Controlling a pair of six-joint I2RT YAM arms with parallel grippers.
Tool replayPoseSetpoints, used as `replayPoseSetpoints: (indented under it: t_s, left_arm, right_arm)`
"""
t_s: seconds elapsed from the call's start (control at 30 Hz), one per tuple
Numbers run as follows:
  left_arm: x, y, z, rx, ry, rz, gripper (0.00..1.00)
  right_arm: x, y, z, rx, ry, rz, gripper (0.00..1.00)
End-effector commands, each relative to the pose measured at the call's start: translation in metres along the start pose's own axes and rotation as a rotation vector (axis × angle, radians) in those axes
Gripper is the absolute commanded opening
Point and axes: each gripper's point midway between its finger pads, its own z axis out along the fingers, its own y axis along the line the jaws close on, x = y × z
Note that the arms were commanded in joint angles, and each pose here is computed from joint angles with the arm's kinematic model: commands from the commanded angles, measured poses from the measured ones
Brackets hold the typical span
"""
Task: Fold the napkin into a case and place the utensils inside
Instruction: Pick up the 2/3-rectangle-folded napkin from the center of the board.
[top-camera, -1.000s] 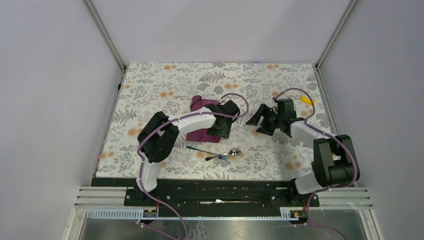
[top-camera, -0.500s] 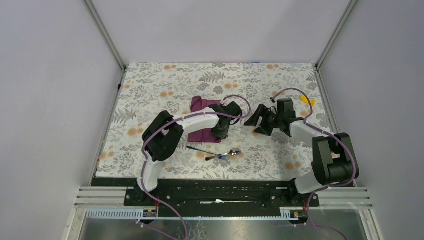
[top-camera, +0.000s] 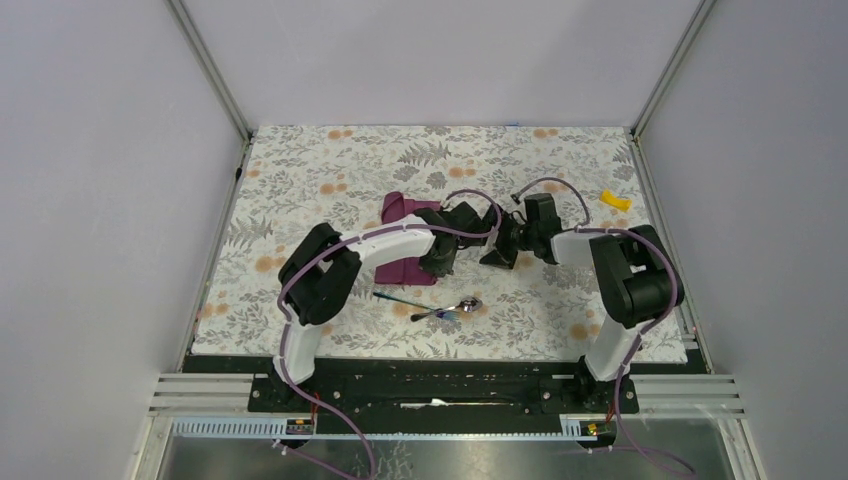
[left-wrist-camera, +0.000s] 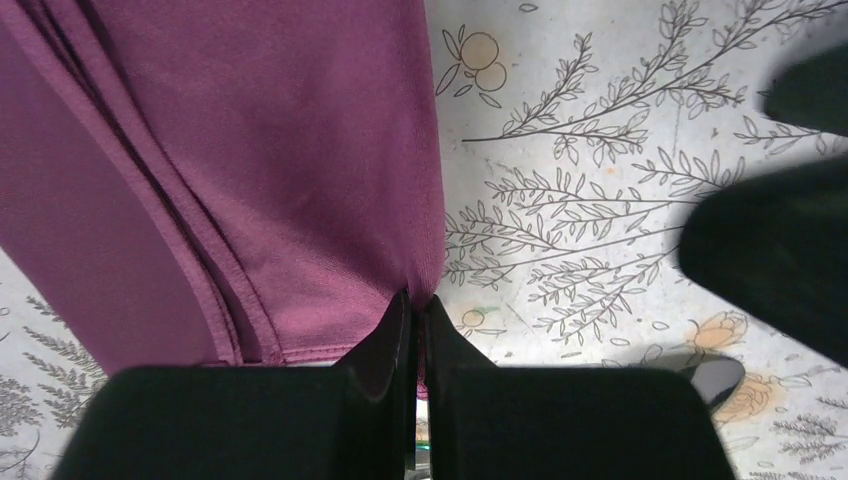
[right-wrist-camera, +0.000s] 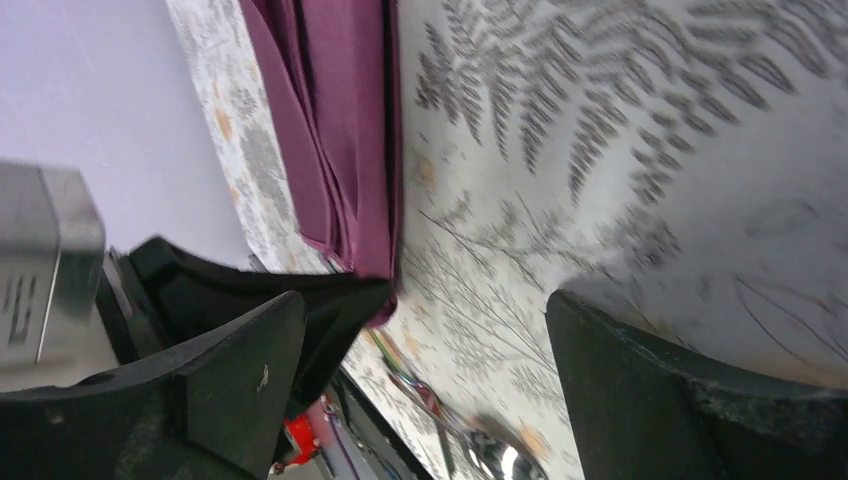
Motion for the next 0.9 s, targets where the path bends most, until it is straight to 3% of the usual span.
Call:
replayPoseSetpoints:
  t_s: [0.0,0.33,0.77,0.87]
  left_arm:
    - [-0.022,0.002,-0.039,0.054,-0.099,-0.013,0.00]
    - [-0.025,0.001,-0.048,0.087,-0.111,-0.017,0.00]
    - [-0.024,-0.001,-0.049,0.109,-0.109,-0.009,0.00]
    - [-0.023,-0.003,-0.048,0.119,-0.103,-0.008,0.00]
  right_arm:
    - [-0.025,0.038,0.021,-0.108,-0.058,0.043,0.98]
    - [-0.043,0.045,0.068,-0.138,-0.083,0.151,0.89]
    - [-0.059,0.038,0.099,-0.168,-0.088,0.166,0.66]
    - [-0.062,0.042,0.100,-0.186,-0.094,0.152,0.56]
